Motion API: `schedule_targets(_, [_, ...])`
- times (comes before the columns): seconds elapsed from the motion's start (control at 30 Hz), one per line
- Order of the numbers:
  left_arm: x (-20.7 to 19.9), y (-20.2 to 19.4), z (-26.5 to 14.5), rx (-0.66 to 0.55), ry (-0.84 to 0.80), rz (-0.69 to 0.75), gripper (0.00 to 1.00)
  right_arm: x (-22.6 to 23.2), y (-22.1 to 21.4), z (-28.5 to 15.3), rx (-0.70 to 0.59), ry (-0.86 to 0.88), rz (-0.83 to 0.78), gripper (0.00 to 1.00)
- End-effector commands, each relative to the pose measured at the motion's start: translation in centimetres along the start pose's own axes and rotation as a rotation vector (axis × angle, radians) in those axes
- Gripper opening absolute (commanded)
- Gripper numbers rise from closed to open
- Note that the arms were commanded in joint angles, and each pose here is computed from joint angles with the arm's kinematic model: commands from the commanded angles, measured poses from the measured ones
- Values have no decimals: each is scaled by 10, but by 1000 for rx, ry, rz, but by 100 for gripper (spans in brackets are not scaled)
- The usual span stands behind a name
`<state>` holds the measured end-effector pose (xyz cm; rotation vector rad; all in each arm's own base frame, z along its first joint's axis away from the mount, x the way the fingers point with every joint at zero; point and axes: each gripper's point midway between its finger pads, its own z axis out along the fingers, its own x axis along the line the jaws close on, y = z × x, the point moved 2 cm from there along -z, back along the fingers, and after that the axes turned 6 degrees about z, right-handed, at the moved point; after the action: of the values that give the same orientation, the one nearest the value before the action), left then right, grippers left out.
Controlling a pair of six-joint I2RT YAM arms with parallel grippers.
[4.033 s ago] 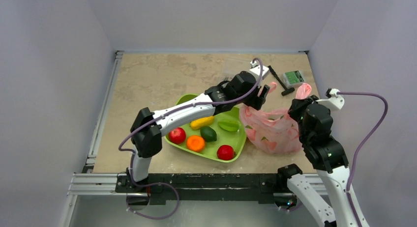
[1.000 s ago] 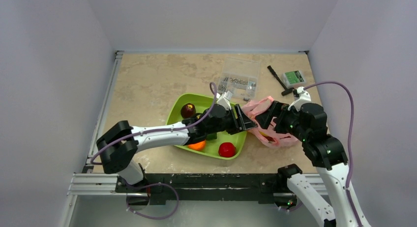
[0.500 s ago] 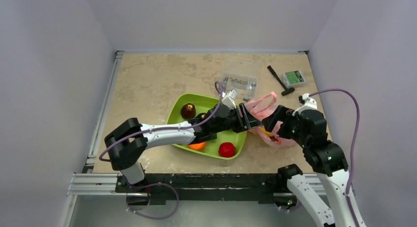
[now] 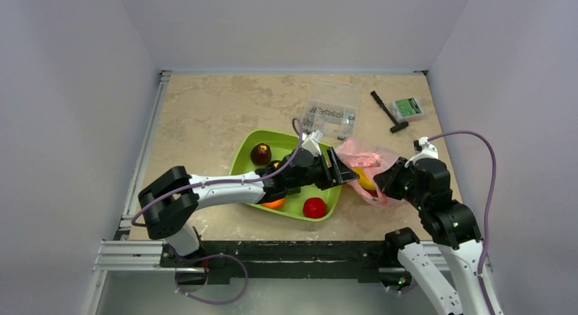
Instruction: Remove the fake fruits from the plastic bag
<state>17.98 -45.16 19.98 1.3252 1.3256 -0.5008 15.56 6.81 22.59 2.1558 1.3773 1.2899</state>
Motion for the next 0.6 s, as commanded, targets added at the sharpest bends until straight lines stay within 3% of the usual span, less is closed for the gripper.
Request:
schedule_targets(0.0, [-15,4,-14,-13,-44,-67,63,15,29,-23,-130,46,23,0])
schedule_targets(0.17, [-24,7,-6,-13,-89,-78,63,16,40,-30,-175,36,12,0])
schedule_targets(0.27, [-25,9,2,-15,-99,-84,57,18,41,-32,-174,45,8,0])
schedule_targets(0.4, [-25,21,27,-7,-106,-86,32,20,46,-39,-219,72,-3,0])
schedule_targets(0.57, [-53,54,73,15,-201,-24,5,6,69,-54,-328,-49,8,0])
